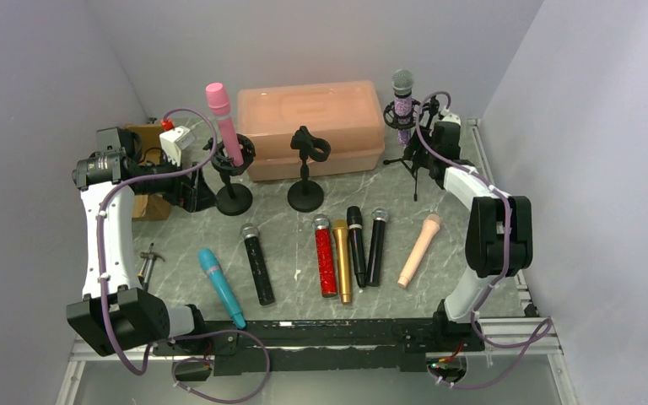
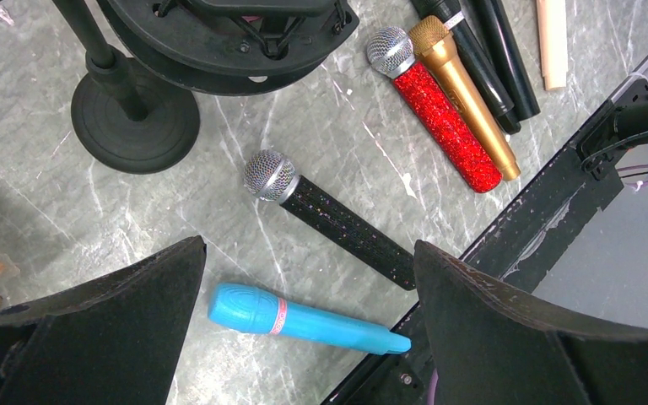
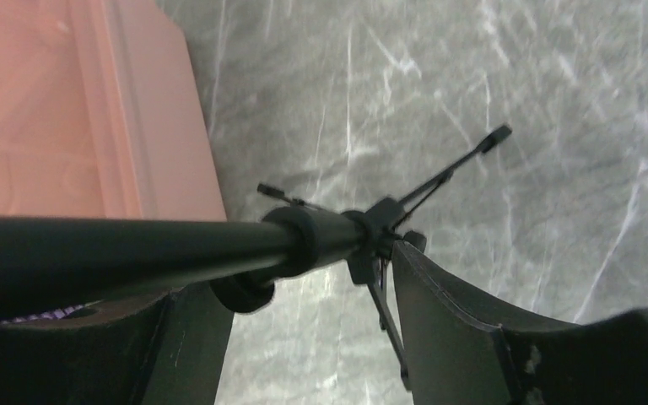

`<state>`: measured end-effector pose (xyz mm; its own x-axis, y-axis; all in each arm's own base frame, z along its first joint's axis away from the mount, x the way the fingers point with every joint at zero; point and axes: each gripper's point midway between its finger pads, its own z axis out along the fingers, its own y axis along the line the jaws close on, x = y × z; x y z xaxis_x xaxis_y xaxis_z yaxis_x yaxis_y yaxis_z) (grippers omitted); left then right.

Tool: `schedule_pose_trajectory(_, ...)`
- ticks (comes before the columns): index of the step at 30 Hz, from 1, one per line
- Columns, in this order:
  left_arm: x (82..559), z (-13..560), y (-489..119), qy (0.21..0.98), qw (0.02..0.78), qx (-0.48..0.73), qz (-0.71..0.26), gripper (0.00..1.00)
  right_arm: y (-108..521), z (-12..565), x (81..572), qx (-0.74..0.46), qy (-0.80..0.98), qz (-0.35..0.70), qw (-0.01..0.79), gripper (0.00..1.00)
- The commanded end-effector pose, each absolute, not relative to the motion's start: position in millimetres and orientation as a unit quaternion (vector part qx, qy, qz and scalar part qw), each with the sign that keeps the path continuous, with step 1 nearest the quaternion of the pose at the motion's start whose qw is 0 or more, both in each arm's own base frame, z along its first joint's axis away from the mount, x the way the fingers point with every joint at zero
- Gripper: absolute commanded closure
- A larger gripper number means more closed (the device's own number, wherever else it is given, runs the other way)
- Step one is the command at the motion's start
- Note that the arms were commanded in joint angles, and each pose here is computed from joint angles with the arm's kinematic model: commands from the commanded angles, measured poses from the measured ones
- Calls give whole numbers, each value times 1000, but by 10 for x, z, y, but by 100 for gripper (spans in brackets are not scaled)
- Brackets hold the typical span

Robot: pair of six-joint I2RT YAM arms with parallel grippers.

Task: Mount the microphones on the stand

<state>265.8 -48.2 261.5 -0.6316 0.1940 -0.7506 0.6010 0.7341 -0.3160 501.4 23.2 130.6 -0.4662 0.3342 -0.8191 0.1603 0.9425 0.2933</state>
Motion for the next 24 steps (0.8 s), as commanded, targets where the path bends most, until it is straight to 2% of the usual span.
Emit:
schedule_pose_trajectory(1,2678,2737,-467,851,380,242,-271,1,309,1357,4874,159,864,128,460,33)
schedule_pose_trajectory(12,2668,2731,-475,850,379,245,-273,2,72,1423,4527,209,860,100,454,34)
schedule_pose_trajectory(17,2656,2756,-474,849,383,247,-269,2,65,1671,4405,214,847,107,475,37)
schedule_pose_trajectory(20,2650,2759,-482,848,382,248,-272,1,159,1836,4221,198,839,116,494,36)
schedule_pose_trajectory(24,2654,2752,-494,847,380,246,-278,1,633,2038,3923,117,844,107,512,33)
